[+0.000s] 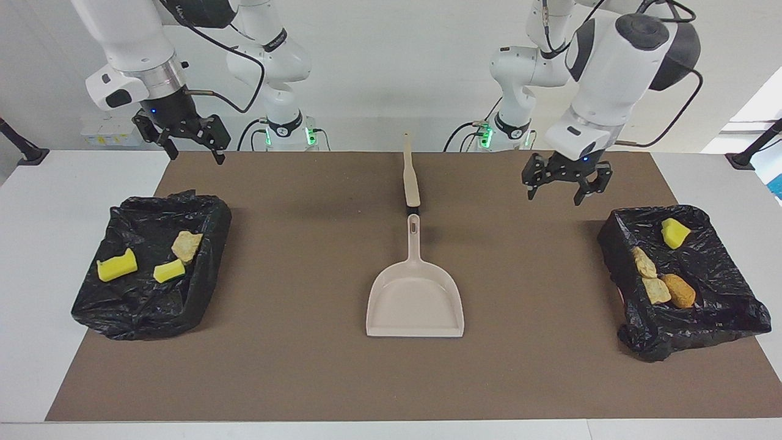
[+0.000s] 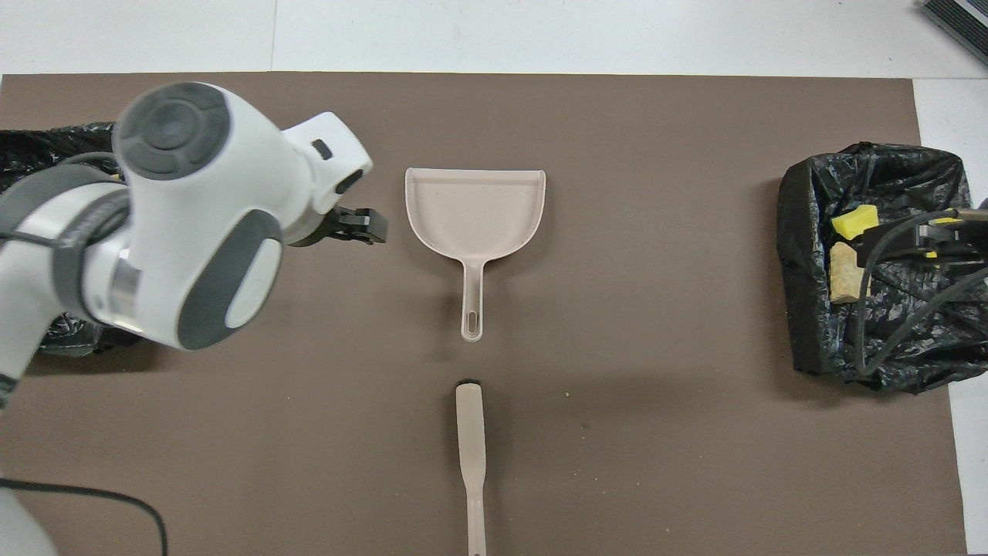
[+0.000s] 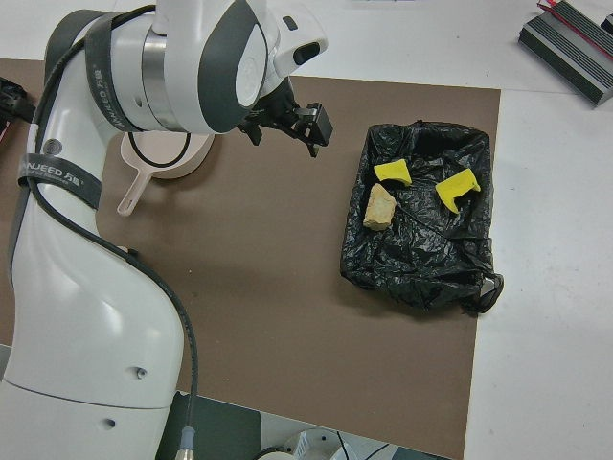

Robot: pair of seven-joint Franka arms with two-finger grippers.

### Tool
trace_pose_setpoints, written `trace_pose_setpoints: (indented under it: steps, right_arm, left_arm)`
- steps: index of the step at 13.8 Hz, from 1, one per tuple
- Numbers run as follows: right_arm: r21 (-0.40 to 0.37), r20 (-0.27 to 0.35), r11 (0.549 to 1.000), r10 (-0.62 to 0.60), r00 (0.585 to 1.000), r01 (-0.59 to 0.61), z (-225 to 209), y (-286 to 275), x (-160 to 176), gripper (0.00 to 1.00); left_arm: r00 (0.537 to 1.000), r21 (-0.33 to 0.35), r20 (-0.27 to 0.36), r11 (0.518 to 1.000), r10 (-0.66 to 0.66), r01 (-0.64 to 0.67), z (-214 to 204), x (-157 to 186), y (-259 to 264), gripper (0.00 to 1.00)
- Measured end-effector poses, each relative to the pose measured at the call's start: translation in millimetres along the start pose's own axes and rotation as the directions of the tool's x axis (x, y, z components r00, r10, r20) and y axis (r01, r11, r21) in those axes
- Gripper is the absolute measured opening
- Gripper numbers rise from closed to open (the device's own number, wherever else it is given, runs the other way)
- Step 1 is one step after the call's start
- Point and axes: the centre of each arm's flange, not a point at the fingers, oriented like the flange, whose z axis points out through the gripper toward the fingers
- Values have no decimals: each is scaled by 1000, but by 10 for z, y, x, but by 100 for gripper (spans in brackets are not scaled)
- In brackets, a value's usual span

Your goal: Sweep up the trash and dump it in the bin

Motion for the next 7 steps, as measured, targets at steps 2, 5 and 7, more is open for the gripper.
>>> trace_pose_setpoints:
  steps: [2,5,7]
  right_arm:
    - [0,0,1000,0,1000,0,0,0,0,100]
    - [0,0,1000,0,1000,0,0,0,0,100]
    - [0,0,1000,0,1000,0,0,0,0,100]
  left_arm:
    - [1000,3,10,1000,15,-15,-225,-167,-186,100]
    - [999,2,33,999,34,-34,-516,-340,-353,100]
    - [998,-4,53,999,33,-33,-580,-366,-383,100]
